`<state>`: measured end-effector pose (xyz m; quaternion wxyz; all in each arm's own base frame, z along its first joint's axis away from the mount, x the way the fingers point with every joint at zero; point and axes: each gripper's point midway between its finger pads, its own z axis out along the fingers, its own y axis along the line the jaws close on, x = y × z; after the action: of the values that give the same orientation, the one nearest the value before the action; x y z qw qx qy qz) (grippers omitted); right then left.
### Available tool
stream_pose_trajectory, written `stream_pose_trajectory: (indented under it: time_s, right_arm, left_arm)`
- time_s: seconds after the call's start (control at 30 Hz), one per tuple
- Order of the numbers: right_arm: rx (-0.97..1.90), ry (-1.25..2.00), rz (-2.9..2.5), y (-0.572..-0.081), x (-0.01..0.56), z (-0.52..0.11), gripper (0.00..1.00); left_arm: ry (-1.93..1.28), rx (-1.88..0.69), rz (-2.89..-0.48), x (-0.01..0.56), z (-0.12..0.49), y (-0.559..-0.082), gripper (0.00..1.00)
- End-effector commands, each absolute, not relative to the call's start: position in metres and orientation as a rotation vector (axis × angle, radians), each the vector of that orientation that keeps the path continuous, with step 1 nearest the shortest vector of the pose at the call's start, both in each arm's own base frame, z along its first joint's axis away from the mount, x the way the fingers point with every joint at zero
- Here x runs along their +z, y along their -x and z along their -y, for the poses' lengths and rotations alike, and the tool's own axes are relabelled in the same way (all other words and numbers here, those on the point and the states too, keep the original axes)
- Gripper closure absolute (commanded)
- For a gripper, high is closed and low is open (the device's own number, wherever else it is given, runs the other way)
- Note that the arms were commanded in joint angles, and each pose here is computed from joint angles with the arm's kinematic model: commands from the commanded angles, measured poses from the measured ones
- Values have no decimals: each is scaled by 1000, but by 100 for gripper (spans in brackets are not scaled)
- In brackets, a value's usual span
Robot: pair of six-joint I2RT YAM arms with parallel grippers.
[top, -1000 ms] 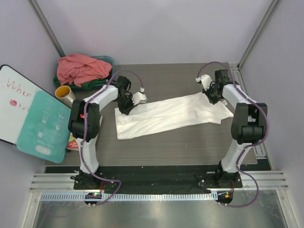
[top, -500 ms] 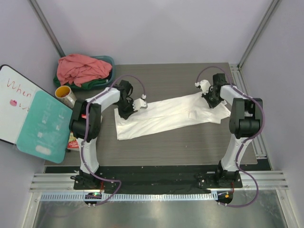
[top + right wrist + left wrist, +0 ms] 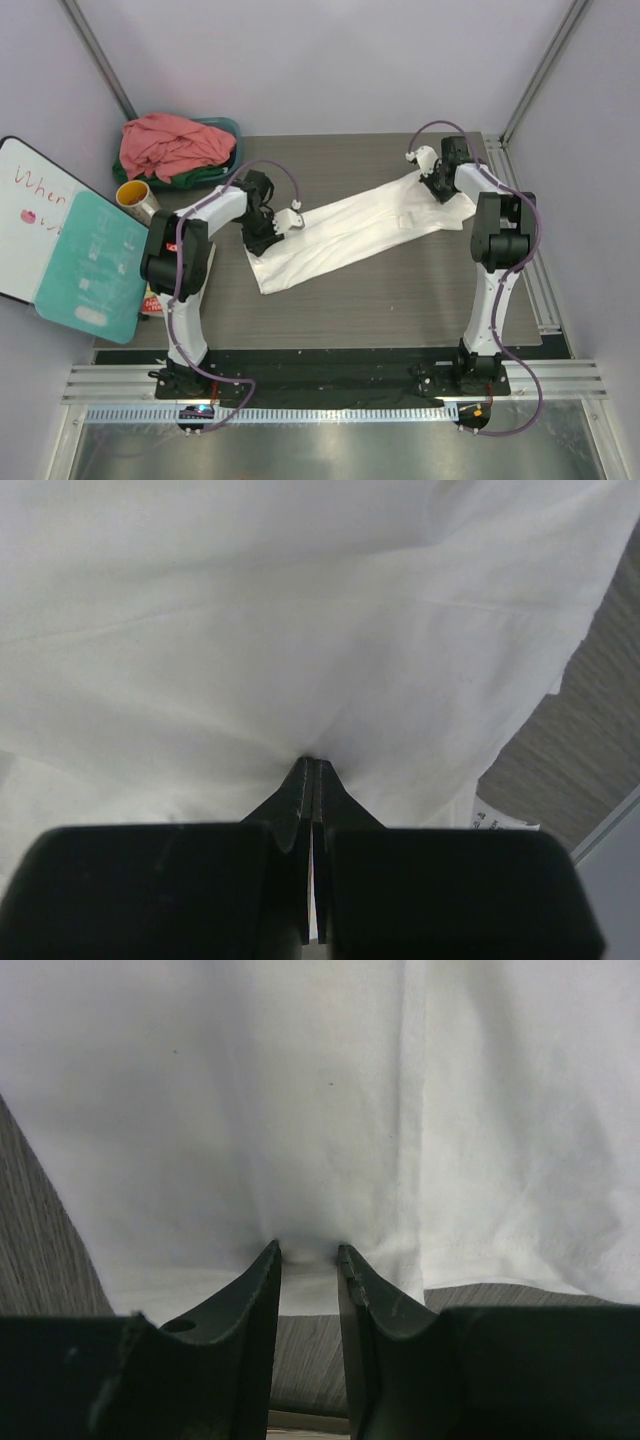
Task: Fold and stack the t-shirts
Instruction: Fold the tshirt
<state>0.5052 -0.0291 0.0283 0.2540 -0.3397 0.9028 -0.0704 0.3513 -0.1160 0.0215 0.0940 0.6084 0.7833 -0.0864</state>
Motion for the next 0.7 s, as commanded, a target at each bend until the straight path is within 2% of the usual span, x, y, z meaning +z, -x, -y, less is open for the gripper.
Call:
stream_pose_trajectory:
  time_s: [0.0, 0.2, 0.3, 0.37, 0.43, 0.47, 0.5, 0.53, 0.57, 0.6, 0.63, 0.67]
  right_arm:
    - [-275, 898, -2415, -540, 24, 33, 99]
    - [-293, 890, -2355, -576, 15, 27, 99]
    - [-341, 857, -2341, -589, 16, 32, 99]
    - [-332, 882, -2313, -594, 18, 12, 99]
    - [-345, 867, -2288, -600, 25, 9, 99]
    - [-339, 851, -2274, -600, 33, 5, 97]
    - [-338, 833, -2255, -603, 39, 4, 94]
    - [-345, 809, -2234, -605, 49, 2, 88]
    - [-338, 790, -2236, -601, 49, 0, 84]
    - [-353, 763, -2173, -606, 75, -2, 79]
    - [-371, 743, -2150, -606, 86, -1, 71]
    - [-371, 741, -2148, -599, 84, -3, 68]
  left_arm:
    - [-1789, -334, -2374, 28, 120, -341, 70]
    - [-1794, -394, -2354, 30, 136, -335, 71]
    - [-1786, -382, -2350, 34, 138, -332, 68]
    - [-1754, -364, -2345, 37, 139, -334, 60]
    - [-1672, -321, -2320, 48, 141, -341, 59]
    - [-1621, -284, -2310, 55, 140, -347, 59]
    - [-1571, -273, -2310, 57, 139, -348, 54]
    - [-1469, -231, -2245, 79, 144, -362, 44]
    - [-1399, -191, -2235, 87, 141, -370, 41]
    - [-1357, -179, -2226, 90, 140, -370, 41]
    - [-1272, -151, -2170, 112, 142, -379, 41]
    - [-1240, -125, -2164, 117, 139, -381, 40]
